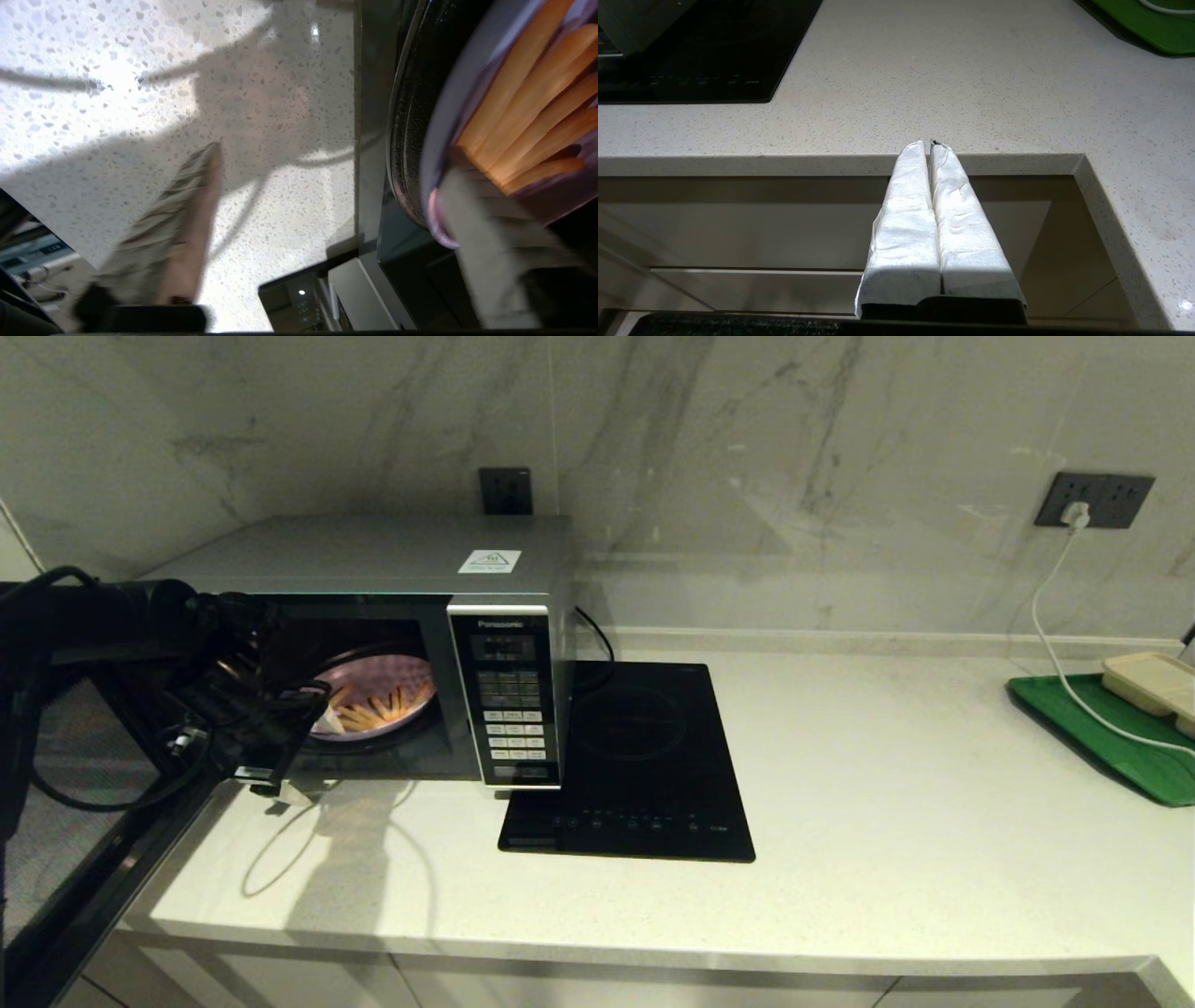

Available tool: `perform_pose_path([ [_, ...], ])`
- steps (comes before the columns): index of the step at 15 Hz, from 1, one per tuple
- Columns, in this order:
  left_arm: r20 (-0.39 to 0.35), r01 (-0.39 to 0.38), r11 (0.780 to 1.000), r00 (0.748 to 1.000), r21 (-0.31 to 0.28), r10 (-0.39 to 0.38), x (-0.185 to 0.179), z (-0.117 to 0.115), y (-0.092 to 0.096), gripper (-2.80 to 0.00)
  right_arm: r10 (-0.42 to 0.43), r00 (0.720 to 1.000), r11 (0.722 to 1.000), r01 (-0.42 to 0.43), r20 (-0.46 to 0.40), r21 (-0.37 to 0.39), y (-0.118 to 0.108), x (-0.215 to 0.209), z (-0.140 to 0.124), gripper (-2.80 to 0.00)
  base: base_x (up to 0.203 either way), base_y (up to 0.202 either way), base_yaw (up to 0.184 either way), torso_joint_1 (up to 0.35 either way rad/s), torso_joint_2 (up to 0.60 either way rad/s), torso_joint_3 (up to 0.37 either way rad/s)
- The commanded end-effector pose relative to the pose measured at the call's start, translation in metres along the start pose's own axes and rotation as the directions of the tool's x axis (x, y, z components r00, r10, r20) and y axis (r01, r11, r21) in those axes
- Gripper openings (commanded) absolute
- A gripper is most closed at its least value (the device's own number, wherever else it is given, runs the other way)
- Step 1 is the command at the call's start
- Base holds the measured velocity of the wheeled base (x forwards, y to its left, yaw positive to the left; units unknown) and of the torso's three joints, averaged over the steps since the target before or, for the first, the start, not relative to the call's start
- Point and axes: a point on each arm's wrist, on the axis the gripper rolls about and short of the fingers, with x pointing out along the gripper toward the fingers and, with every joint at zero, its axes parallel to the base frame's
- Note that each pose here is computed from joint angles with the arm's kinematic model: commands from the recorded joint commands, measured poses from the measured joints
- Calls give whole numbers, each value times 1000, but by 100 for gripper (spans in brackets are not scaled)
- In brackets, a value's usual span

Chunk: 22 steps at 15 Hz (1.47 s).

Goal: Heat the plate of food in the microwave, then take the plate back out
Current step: Take the plate out of the microwave

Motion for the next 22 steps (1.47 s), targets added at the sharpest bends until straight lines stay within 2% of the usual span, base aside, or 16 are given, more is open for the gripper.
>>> perform_pose_path([
  [1,-4,-16,1000,1000,-8,16,5,0,1,-280,0,1000,1000,0,-2,0,0,0,0,-280,0,0,0,0,0,0],
  [16,-4,1,1000,1000,4,-1,0,-6,-2,-280,0,1000,1000,0,-2,0,0,0,0,-280,0,0,0,0,0,0],
  [22,10,98,995,995,23,-98,-19,-5,-10,-280,0,1000,1000,0,-2,0,0,0,0,-280,0,0,0,0,0,0],
])
